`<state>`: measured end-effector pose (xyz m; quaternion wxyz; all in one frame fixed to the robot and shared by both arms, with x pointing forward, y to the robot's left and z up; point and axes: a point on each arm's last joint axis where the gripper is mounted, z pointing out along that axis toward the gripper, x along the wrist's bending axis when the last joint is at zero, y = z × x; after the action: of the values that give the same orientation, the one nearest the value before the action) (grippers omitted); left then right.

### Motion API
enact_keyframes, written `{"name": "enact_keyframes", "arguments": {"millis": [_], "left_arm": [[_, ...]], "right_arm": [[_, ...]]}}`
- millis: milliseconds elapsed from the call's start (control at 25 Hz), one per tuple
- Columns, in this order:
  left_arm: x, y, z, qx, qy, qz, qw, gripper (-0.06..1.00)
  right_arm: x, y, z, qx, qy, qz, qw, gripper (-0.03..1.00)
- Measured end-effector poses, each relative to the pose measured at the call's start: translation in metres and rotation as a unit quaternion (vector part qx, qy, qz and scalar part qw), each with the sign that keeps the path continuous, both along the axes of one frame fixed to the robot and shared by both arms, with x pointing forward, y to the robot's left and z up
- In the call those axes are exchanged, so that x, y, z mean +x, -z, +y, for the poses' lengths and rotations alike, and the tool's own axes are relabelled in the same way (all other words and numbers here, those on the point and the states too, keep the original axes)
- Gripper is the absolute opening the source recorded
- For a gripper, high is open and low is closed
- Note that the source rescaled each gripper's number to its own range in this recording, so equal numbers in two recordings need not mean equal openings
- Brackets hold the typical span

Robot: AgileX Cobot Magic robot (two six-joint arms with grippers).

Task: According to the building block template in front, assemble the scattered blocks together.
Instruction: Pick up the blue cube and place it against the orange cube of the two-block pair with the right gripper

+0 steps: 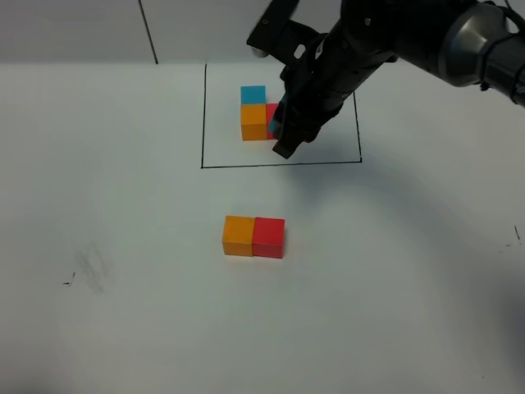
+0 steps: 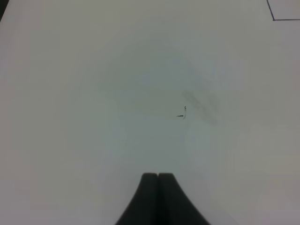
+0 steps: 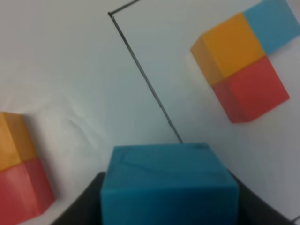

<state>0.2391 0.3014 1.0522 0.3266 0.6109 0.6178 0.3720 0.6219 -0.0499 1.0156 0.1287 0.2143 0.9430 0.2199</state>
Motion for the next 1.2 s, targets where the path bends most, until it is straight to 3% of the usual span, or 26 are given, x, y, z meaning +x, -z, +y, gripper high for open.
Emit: {"name": "enact_keyframes", "arguments": {"millis": [400, 800, 1200], "left_arm": [[0.0, 0.0, 0.0, 0.0, 0.0, 0.0, 1.0, 0.0], [0.0, 0.0, 0.0, 0.0, 0.0, 0.0, 1.0, 0.0], [0.0, 0.0, 0.0, 0.0, 0.0, 0.0, 1.0, 0.0]], "right_arm": [[0.018, 0.026, 0.042, -0.02, -0.062, 0.006, 0.998, 0.44], [0.015, 0.04, 0.047, -0.058, -0.131, 0.017, 0.99, 0.44], [0.007, 0.043, 0.044, -0.1, -0.257, 0.014, 0.961, 0.44]]}}
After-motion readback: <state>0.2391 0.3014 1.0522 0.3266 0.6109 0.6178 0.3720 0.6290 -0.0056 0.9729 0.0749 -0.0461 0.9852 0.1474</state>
